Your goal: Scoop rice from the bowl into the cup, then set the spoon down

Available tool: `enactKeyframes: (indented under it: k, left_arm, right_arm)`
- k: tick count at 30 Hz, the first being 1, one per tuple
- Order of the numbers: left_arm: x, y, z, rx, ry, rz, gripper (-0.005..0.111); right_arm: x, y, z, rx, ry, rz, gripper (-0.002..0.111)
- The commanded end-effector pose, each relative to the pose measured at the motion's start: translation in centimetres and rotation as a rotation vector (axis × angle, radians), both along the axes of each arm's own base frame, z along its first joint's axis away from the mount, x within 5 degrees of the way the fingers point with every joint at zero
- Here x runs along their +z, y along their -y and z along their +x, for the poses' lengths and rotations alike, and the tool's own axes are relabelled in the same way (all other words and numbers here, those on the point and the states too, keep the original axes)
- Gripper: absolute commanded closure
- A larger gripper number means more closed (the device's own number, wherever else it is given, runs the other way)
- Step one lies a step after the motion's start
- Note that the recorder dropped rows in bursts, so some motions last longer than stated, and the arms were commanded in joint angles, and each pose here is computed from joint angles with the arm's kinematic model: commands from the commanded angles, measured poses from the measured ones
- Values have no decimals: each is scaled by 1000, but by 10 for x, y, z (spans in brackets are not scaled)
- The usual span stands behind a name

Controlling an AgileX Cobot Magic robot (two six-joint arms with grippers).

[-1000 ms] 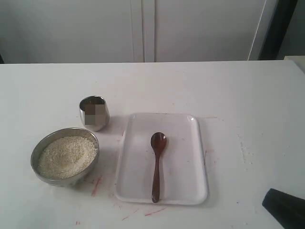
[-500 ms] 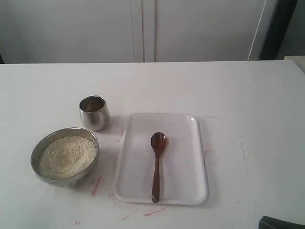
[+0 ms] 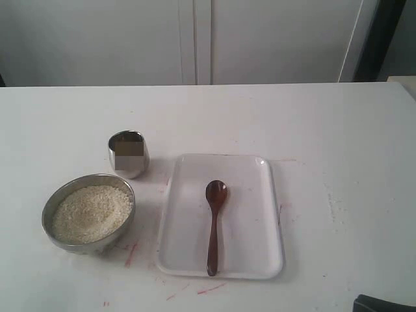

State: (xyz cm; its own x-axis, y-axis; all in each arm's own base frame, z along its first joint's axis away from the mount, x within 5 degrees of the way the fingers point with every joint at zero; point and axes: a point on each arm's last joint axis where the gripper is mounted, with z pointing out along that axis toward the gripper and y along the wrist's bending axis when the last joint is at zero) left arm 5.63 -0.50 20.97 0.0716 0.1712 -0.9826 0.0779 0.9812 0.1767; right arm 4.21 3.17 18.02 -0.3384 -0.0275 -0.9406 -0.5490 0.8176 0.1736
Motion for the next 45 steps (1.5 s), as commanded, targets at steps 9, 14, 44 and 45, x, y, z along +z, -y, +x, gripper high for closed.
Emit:
enactKeyframes:
  k: [9,14,44,45]
  left_arm:
    - [2,0,0,-3,8,-9,92]
    - [2,0,0,-3,8,-9,92]
    - [2,0,0,-3,8,-9,92]
    - [2,0,0,-3,8,-9,92]
  right_arm:
    - [-1,7,5,-163,8,2,108]
    - [-1,13,7,-282,8,2,108]
    - [-1,36,10,-727,9,2,108]
    - [-1,36,10,-727,9,2,108]
